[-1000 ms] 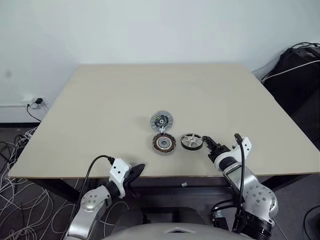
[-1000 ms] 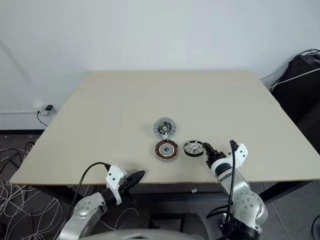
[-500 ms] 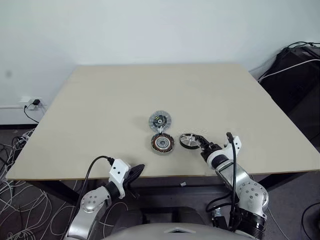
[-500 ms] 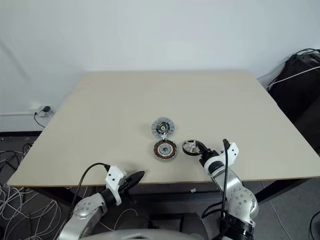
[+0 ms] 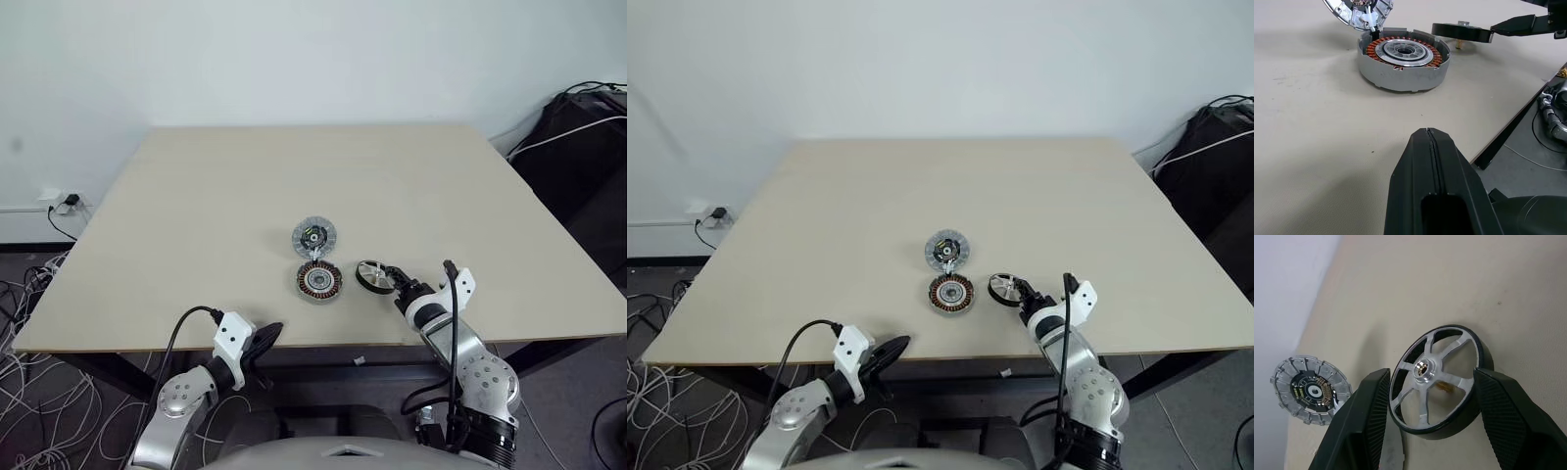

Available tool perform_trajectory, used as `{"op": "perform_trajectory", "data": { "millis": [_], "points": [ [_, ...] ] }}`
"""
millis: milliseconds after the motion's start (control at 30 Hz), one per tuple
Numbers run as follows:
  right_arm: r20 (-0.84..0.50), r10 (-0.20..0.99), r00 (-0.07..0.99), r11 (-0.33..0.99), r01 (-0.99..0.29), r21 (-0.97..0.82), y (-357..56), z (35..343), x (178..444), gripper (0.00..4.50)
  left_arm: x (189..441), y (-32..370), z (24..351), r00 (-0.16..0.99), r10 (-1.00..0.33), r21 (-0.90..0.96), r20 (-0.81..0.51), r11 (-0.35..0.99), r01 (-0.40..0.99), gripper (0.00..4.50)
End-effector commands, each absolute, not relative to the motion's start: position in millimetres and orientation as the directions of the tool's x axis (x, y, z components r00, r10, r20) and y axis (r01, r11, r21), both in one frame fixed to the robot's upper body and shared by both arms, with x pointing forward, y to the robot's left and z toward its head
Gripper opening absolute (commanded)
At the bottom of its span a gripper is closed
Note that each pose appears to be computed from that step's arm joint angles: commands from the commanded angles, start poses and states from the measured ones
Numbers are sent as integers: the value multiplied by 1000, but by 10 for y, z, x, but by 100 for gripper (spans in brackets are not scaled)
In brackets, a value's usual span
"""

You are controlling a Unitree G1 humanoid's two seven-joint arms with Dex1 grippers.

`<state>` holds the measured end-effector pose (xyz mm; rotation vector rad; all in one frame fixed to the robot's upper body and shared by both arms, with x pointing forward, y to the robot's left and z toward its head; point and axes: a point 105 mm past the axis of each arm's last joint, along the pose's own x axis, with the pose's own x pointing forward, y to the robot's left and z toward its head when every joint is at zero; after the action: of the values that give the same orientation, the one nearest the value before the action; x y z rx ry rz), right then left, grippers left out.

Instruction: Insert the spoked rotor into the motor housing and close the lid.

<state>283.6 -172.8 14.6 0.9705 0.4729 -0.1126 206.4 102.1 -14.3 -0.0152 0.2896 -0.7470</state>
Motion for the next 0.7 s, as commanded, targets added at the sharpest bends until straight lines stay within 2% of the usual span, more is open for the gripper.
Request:
{"op": "perform_trajectory", "data": {
  "millis": [33, 333, 700],
  "points": [
    [-408, 115, 906, 573, 275, 772, -1703, 221, 2880, 290, 2120, 1012, -12, 707, -675, -83, -209, 733, 675, 0],
    [-437, 11, 899, 596, 346, 725, -1874, 167, 2884, 290, 2115, 1019, -13, 709, -673, -82, -210, 735, 673, 0],
    [-464, 105, 880, 562, 332, 758, -1681, 101, 2835, 290, 2116, 1011, -10, 710, -672, -79, -209, 736, 673, 0]
  ]
}}
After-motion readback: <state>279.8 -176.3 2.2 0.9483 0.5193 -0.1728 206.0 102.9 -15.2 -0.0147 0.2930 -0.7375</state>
